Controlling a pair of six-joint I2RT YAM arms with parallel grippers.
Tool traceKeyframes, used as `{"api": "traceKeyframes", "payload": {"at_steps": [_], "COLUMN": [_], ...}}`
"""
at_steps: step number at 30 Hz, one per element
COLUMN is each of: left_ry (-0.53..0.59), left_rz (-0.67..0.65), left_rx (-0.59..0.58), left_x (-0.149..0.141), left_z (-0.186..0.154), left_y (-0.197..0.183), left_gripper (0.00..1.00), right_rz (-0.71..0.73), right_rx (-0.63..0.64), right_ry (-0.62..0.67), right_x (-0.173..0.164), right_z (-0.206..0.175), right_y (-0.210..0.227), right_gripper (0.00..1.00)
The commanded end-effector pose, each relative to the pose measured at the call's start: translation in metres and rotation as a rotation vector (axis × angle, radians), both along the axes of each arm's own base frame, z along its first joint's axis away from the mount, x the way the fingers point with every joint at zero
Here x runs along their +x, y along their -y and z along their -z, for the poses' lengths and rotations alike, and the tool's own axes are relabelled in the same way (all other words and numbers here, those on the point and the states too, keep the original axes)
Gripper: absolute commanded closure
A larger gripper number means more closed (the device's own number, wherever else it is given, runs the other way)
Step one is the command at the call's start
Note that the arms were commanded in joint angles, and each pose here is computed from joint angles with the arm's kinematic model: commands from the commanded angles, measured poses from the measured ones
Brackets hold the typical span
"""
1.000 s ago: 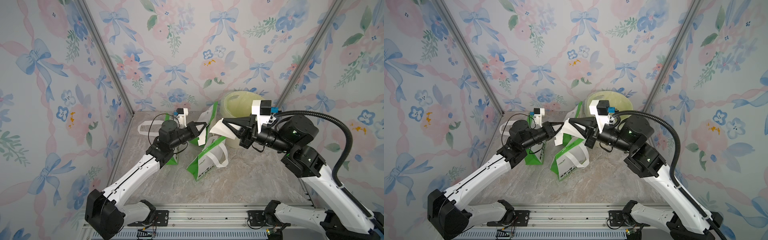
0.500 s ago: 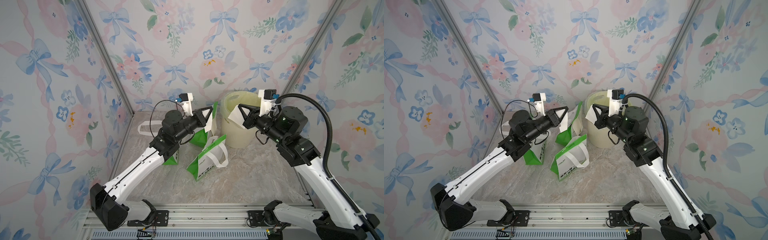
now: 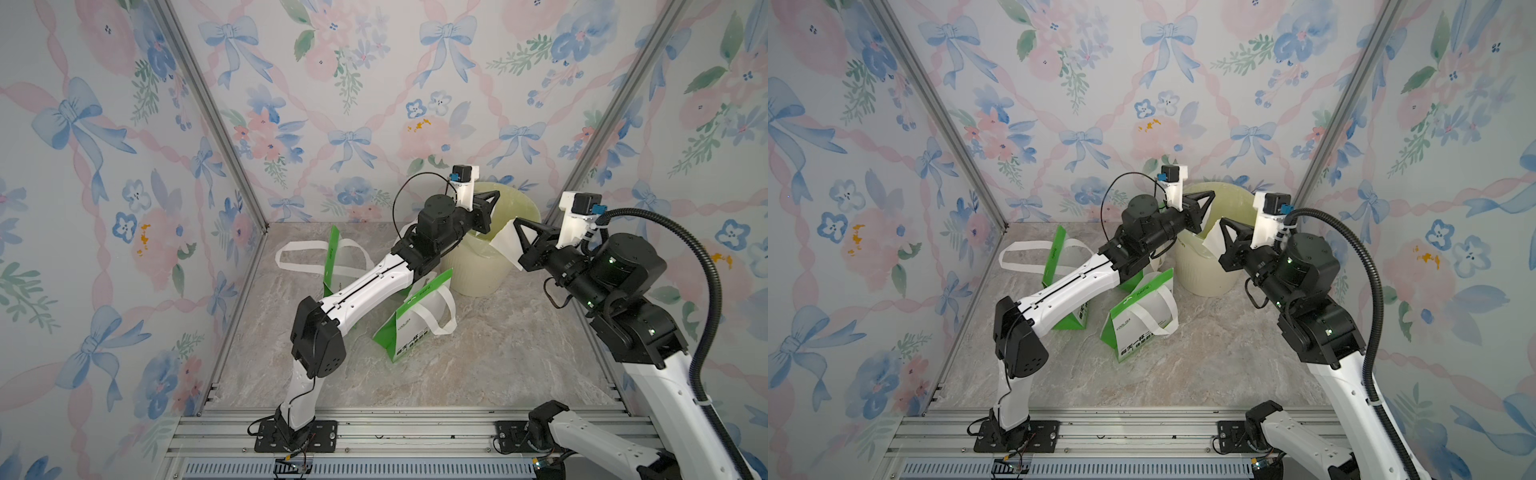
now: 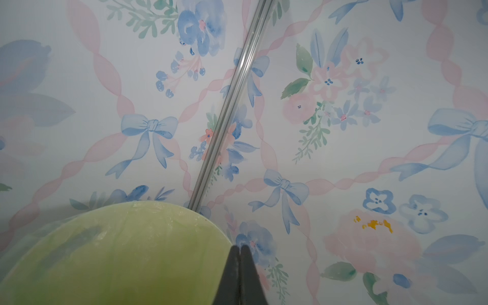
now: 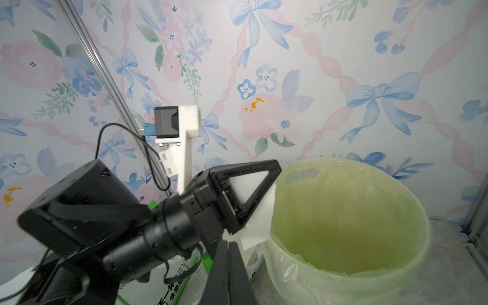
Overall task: Shred takeout receipts and throw away
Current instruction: Place the takeout receipt in the trash bin.
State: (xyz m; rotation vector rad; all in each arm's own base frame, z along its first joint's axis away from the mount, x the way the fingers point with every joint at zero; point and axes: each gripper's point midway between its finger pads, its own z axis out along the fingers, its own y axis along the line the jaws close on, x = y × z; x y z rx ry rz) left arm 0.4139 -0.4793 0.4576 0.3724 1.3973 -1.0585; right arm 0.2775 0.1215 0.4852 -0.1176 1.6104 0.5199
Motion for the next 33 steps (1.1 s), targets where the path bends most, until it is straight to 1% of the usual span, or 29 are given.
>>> {"api": "traceKeyframes", "payload": {"at_steps": [1,3,6,7,10,12,13,16,19,22,24,26,29,33], "left_ry": [0.091,0.09,0.071,0.067,0.05,0.042,0.045,0.053,0.081,0.12,0.152,0.172,0.172,0.154], "left_rz": [-0.076,-0.103,-0.14,-0.148,-0.172,-0.183,-0.182,-0.184,-0.181,-0.165,-0.144,-0.115,-0.074,-0.043], "left_rx": [-0.027,-0.043,-0.03,-0.02,0.017,0.029,0.031,0.034,0.027,0.016,0.017,0.026,0.051,0.092], "left_x": [0.015,0.026,0.039,0.042,0.051,0.055,0.055,0.056,0.05,0.039,0.025,0.009,-0.016,-0.052], "left_z": [-0.02,-0.016,0.0,0.005,0.023,0.03,0.029,0.024,0.006,-0.022,-0.043,-0.057,-0.063,-0.053], "left_y": [0.002,0.007,0.011,0.011,0.013,0.013,0.012,0.008,0.0,-0.012,-0.024,-0.038,-0.063,-0.096], "left_gripper": [1.0,1.0,1.0,0.97,0.87,0.66,0.59,0.52,0.5,0.49,0.49,0.49,0.49,0.49], "right_rz": [0.035,0.044,0.052,0.054,0.054,0.054,0.054,0.051,0.047,0.037,0.017,-0.01,-0.068,-0.155], "right_rx": [-0.025,-0.019,-0.029,-0.029,-0.031,-0.03,-0.029,-0.031,-0.03,-0.026,-0.02,-0.006,0.016,0.034], "right_ry": [-0.034,-0.033,-0.041,-0.04,-0.035,-0.032,-0.033,-0.036,-0.045,-0.055,-0.067,-0.08,-0.108,-0.135], "right_x": [-0.005,-0.012,-0.017,-0.018,-0.022,-0.024,-0.025,-0.026,-0.026,-0.025,-0.024,-0.023,-0.022,-0.021], "right_z": [0.016,0.018,0.021,0.021,0.019,0.018,0.017,0.018,0.021,0.023,0.024,0.025,0.029,0.033], "right_y": [0.01,0.015,0.019,0.02,0.021,0.022,0.022,0.022,0.021,0.019,0.015,0.009,-0.004,-0.028], "right_gripper": [1.0,1.0,1.0,1.0,1.0,1.0,1.0,1.0,1.0,1.0,1.0,1.0,1.0,1.0]}}
